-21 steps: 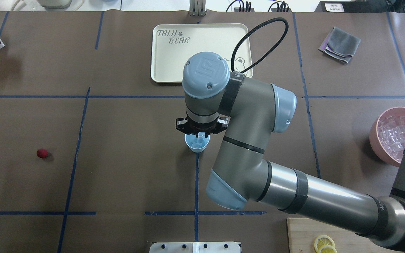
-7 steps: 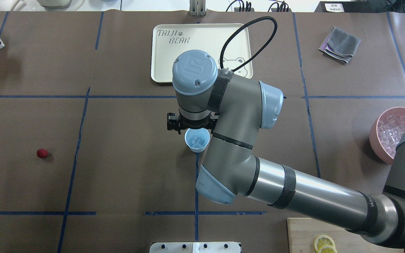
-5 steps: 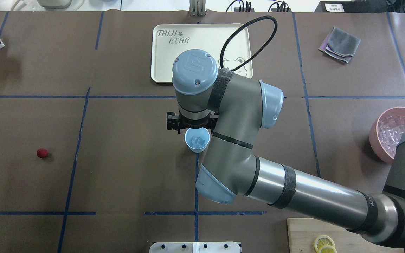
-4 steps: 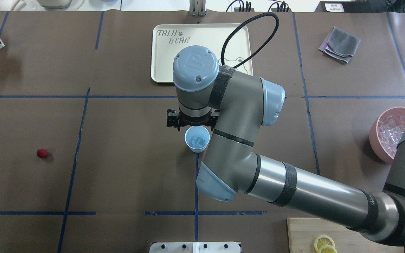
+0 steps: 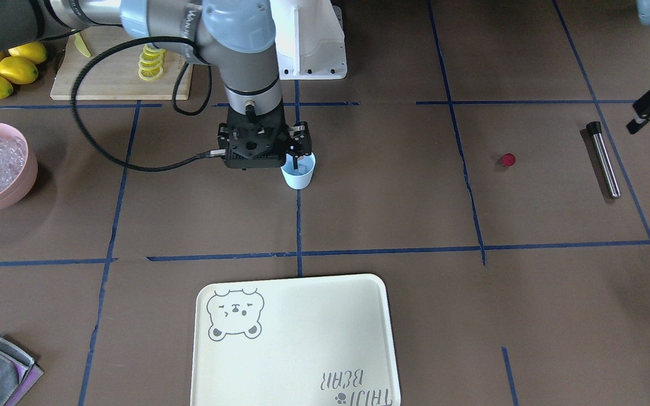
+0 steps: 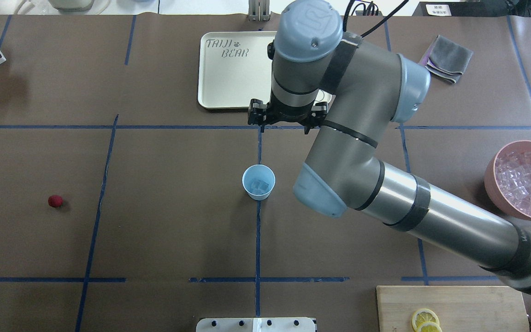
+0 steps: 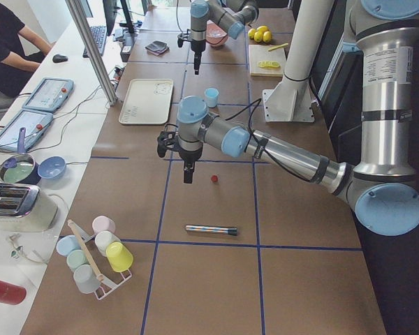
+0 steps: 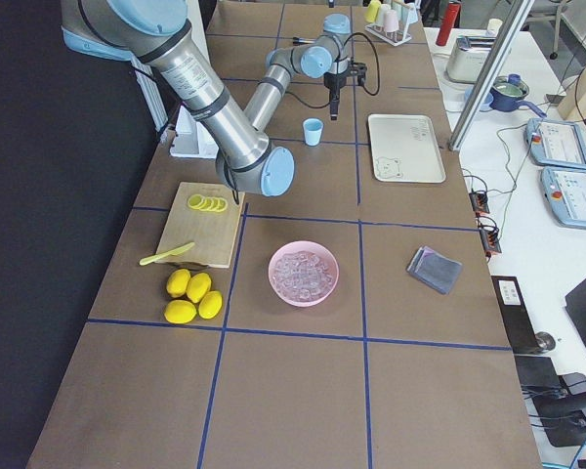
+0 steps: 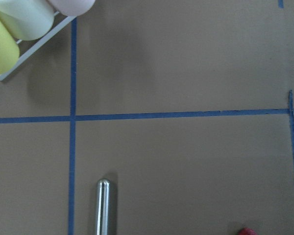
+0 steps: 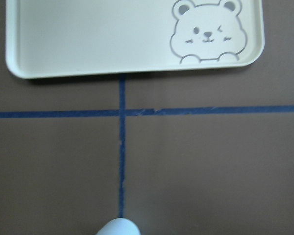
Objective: Mash ice and strawberries in cup
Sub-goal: 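Raise the right gripper away from the cup toward the far table edge, then lower the left gripper onto the red strawberry and grasp it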
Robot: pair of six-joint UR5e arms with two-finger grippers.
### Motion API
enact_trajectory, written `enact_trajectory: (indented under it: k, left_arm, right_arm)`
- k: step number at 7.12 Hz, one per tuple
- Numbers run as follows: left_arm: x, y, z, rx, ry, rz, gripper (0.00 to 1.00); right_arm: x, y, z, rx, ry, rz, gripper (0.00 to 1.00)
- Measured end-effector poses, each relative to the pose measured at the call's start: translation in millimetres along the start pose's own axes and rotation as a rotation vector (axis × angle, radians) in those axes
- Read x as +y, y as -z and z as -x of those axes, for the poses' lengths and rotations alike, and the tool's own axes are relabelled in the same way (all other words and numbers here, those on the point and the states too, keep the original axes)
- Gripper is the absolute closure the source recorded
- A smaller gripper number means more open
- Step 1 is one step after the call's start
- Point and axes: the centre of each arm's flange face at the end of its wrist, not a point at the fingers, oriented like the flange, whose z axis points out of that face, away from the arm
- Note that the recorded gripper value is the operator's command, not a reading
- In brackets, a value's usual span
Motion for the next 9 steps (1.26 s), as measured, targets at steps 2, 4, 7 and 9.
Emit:
enact_trajectory:
  k: [2,4,7,9]
  left_arm:
    - [37,-40,-71,-0.023,0.043,-0.016,0.00]
    - [71,-87,-104,-0.028,0.053,-0.061,0.00]
    - [84,-157,-94,-0.018,0.059,-0.106,0.00]
    - [93,-184,-90,-0.022,0.053,-0.098,0.00]
  right_arm:
    - [-30,23,-105,0.009,0.078,-0.017,0.00]
    - [-49,35,-220,0.047,0.185,-0.009,0.00]
    - [-61,54,-370,0.082,0.266,0.022,0.00]
    - [-59,58,-405,0.088,0.272,0.031,0.00]
